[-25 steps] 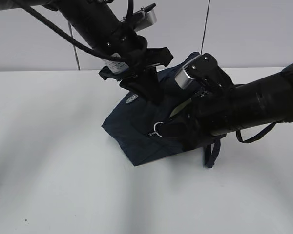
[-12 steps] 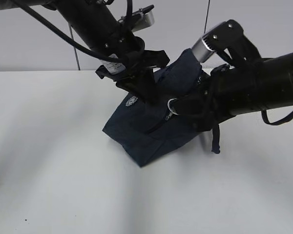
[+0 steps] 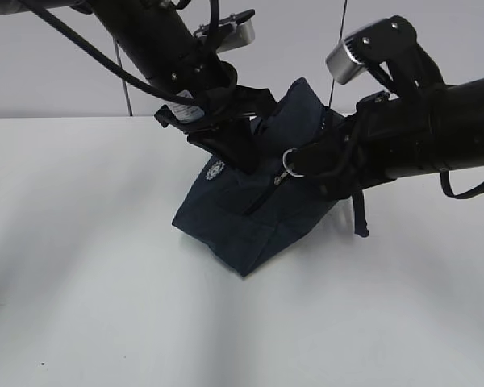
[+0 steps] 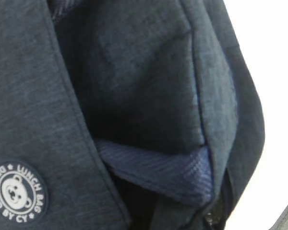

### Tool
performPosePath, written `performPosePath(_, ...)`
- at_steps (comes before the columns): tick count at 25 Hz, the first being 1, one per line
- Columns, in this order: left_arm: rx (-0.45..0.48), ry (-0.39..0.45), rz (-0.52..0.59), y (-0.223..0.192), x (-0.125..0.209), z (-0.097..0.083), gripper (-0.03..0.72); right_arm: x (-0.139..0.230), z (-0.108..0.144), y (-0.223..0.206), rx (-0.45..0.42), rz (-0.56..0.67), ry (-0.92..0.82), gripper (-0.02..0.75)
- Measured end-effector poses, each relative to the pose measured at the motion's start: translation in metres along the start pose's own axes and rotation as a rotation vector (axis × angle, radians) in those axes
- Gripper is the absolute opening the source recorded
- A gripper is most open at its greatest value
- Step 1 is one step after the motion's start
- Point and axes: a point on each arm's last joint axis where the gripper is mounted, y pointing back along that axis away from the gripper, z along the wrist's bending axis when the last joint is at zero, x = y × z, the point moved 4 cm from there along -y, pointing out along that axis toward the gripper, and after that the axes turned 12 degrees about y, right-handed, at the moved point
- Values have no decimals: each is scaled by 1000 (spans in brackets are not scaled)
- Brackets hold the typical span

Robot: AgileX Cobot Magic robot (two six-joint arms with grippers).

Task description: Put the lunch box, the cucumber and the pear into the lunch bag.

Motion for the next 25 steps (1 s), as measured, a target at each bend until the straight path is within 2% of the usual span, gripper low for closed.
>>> performPosePath(7,12,1,-20,1,-3,-3,19,-7,-18,9,26,-27,-40,6)
performPosePath(12,50,16,-30,2,-4,-9,19,-10,-28,17,9,-40,-53,6)
performPosePath(25,166,74,-33,13,-5,-16,50,-7,-22,19,-58,-18,-45,6)
